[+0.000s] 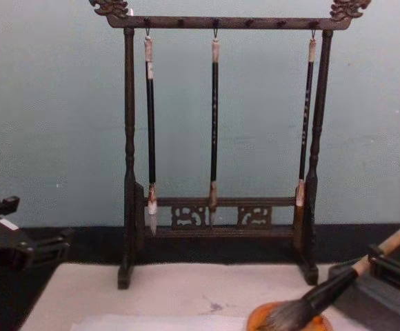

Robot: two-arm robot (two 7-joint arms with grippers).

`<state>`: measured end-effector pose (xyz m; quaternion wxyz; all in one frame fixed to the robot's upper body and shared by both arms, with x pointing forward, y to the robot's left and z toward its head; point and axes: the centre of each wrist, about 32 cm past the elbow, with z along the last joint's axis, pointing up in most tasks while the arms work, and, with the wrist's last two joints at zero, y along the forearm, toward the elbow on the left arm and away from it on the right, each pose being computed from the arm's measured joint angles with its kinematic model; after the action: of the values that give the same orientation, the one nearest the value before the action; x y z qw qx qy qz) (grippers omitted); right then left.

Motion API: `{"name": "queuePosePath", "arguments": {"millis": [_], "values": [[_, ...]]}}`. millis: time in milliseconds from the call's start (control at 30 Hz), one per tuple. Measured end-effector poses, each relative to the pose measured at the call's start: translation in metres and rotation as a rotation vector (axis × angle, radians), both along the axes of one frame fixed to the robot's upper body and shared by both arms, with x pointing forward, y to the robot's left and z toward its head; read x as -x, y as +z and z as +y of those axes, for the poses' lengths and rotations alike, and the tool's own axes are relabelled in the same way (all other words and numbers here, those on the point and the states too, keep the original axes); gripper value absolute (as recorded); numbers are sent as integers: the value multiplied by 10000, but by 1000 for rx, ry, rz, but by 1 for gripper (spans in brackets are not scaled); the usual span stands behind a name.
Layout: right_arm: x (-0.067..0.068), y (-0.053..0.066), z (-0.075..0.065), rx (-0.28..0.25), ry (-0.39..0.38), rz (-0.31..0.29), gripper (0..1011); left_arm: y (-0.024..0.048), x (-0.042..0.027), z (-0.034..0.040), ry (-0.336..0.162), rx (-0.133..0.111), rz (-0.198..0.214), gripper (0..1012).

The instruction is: Pick up the brush from the inkstone, write on the paper, then place the brush back to its original position.

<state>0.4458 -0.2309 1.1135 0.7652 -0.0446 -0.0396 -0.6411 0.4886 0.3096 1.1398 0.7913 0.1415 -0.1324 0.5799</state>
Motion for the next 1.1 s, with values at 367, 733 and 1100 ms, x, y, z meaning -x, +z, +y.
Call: {"name": "queuePosePath", "arguments": {"millis": [367,733,1100], "values": [[0,0,0,0,0,0,1000,0,0,0,0,0,0,1010],[0,0,0,0,0,0,1000,0,0,0,0,0,0,1010],[0,0,0,0,0,0,1000,0,0,0,0,0,0,1010]]}}
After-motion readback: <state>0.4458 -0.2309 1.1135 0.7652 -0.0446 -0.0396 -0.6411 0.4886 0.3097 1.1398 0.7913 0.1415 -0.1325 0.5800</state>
